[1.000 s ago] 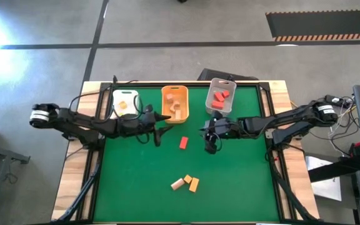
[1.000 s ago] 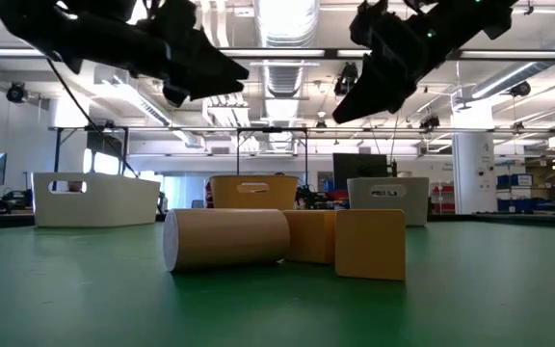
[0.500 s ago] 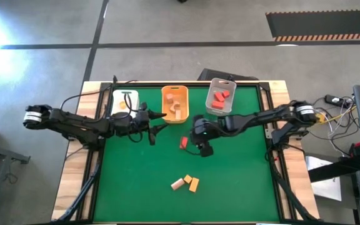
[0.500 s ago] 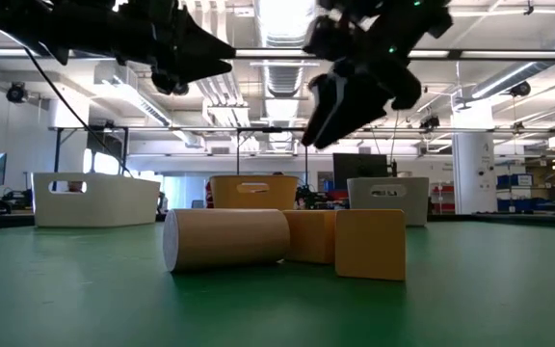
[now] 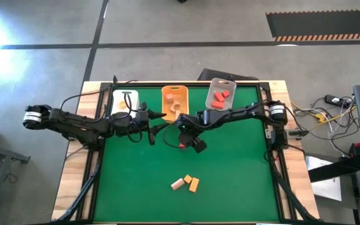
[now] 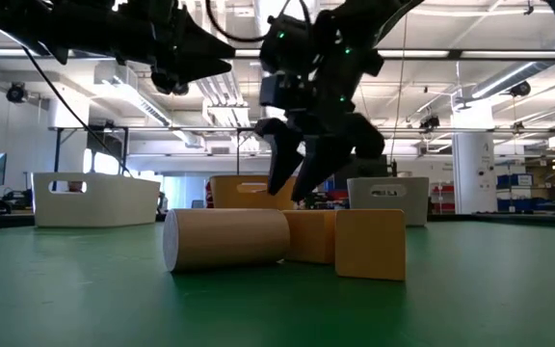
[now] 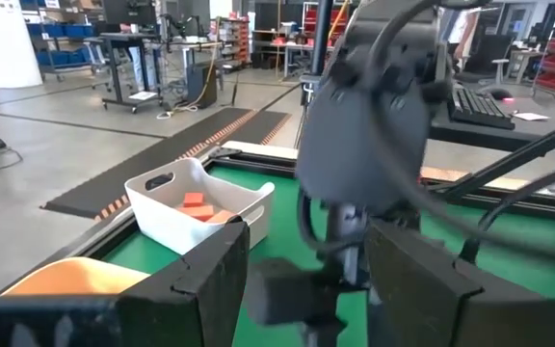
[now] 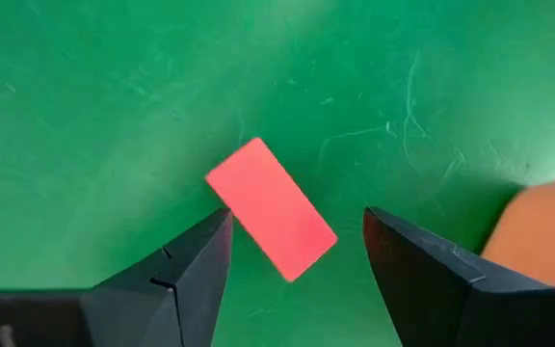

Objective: Sort & place blocks by color
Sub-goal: Put the orange block into the light gray bin

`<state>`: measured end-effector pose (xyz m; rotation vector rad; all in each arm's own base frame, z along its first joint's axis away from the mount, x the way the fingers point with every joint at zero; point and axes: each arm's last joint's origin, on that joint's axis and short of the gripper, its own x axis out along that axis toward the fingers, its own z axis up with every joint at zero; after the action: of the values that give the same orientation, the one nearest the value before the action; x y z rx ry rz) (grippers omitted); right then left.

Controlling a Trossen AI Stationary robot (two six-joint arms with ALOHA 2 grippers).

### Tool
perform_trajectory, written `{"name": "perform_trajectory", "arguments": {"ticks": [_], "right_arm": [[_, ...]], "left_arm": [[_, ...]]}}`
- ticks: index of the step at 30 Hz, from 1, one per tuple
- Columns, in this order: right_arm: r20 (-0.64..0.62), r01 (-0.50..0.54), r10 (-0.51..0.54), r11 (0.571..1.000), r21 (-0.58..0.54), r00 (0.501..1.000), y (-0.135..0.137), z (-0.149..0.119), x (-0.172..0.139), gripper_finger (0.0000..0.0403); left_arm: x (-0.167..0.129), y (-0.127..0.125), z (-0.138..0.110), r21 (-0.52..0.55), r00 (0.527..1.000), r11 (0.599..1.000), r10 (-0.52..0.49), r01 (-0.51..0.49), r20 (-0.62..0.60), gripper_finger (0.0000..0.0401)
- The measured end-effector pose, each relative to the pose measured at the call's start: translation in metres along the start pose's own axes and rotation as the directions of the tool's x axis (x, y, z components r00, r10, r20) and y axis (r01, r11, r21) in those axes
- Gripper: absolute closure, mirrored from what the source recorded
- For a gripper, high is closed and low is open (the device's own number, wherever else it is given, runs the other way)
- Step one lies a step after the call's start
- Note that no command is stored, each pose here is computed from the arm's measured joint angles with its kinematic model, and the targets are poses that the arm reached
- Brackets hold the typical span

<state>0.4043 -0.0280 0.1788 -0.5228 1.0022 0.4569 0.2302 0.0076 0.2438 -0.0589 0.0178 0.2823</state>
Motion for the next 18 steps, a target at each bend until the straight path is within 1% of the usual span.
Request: {"name": "perform_trajectory", "arguments": {"ticks": [3, 9, 14, 18], "right_arm": [[-0.014, -0.021, 0.021, 1.0, -0.013, 1.0, -0.006, -0.003, 0.008, 0.0177], [-0.004, -0.092, 0.092, 0.996, -0.006, 0.996, -0.013, -0.011, 0.027, 0.0177], [-0.014, -0.091, 0.09, 0.996, -0.015, 0.996, -0.018, -0.014, 0.039, 0.0182], [-0.017, -0.097, 0.097, 0.995, -0.014, 0.995, -0.017, -0.015, 0.04, 0.0196]], "left_arm": [[0.0, 0.0, 0.0, 0.007, 1.0, 1.0, 0.0, 0.0, 0.001, 0.0209], [0.0, 0.0, 0.003, 0.052, 1.0, 0.999, 0.0, -0.001, 0.015, 0.0209], [-0.003, 0.0, 0.01, 0.09, 0.999, 0.996, -0.002, -0.001, 0.043, 0.0209], [-0.01, 0.002, 0.02, 0.109, 0.995, 0.994, -0.004, -0.006, 0.095, 0.0209]]}}
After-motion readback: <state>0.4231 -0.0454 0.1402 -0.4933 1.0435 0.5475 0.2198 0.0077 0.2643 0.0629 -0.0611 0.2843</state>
